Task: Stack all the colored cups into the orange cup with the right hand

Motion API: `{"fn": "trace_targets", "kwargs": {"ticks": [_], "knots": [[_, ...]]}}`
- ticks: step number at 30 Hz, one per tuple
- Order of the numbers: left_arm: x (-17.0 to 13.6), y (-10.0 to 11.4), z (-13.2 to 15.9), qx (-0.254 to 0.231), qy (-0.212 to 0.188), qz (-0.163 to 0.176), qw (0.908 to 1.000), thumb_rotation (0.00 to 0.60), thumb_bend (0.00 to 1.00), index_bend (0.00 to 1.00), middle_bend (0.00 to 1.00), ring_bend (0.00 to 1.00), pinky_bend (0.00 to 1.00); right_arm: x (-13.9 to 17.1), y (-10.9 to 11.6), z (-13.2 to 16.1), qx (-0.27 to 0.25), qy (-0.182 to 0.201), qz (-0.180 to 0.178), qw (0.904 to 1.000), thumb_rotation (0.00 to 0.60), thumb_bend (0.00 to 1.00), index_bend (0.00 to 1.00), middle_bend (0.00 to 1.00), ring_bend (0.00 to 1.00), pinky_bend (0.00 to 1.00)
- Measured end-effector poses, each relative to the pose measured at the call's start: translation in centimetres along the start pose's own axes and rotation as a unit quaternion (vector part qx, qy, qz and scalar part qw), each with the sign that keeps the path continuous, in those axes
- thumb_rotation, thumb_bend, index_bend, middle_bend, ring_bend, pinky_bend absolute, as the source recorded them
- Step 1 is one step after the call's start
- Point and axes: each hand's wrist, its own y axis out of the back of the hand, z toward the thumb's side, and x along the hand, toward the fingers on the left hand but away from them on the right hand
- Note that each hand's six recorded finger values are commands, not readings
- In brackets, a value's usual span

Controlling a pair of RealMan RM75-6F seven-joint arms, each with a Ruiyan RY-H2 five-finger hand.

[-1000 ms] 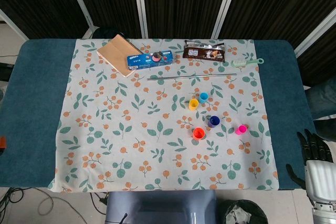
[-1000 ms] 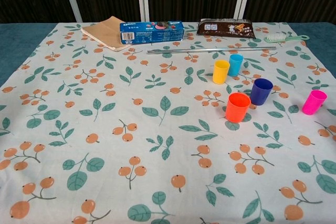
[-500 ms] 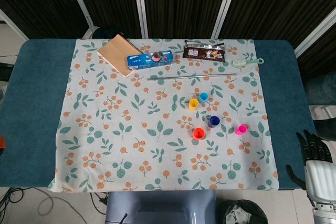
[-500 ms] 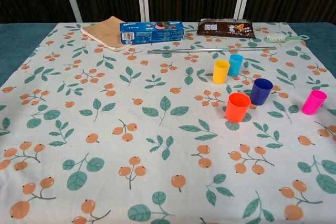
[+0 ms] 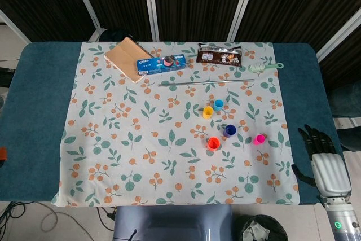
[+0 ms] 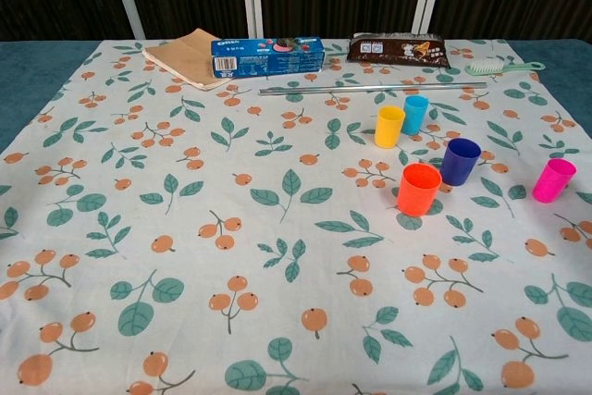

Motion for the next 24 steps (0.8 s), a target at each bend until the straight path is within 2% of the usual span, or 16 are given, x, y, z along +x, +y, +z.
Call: {"fn": "trace_targets", "kwargs": {"ticks": [5, 11, 17, 24], "knots": [[0.0, -0.1, 0.0, 0.001, 0.0, -0.001, 1.0, 0.6, 0.39, 0.14, 0.03, 0.01, 0.12, -4.4, -0.2, 2.3, 0.008, 0.034, 0.05, 0.9982, 0.6, 0.35, 0.07, 0.0, 0.02, 0.09], [0.0, -0.1, -0.1, 0.0, 0.003, -0.001, 1.0, 0.6, 0.39, 0.14, 0.03, 0.01, 0.12, -8.5, -1.8, 5.1, 0.016, 0.051, 0.102, 0.9933, 0.6, 0.35, 0.17, 0.0, 0.02, 0.09], [0.1, 0.0, -0.3, -0.001, 0.007, -0.001, 1.0, 0.6, 0.39, 0.14, 0.03, 0.01, 0.12, -12.7, -4.0, 8.7, 0.024, 0.063, 0.121, 0.9904, 0.6, 0.35, 0.25, 0.0, 0.02, 0.09], [0.4, 0.2, -0.6, -0.006, 0.013, 0.001, 0.9999, 0.6, 0.39, 0.14, 0.03, 0.01, 0.12, -15.3, -6.6, 11.0, 0.031, 0.056, 0.131, 0.9893, 0.6, 0.35, 0.28, 0.0, 0.02, 0.09]]}}
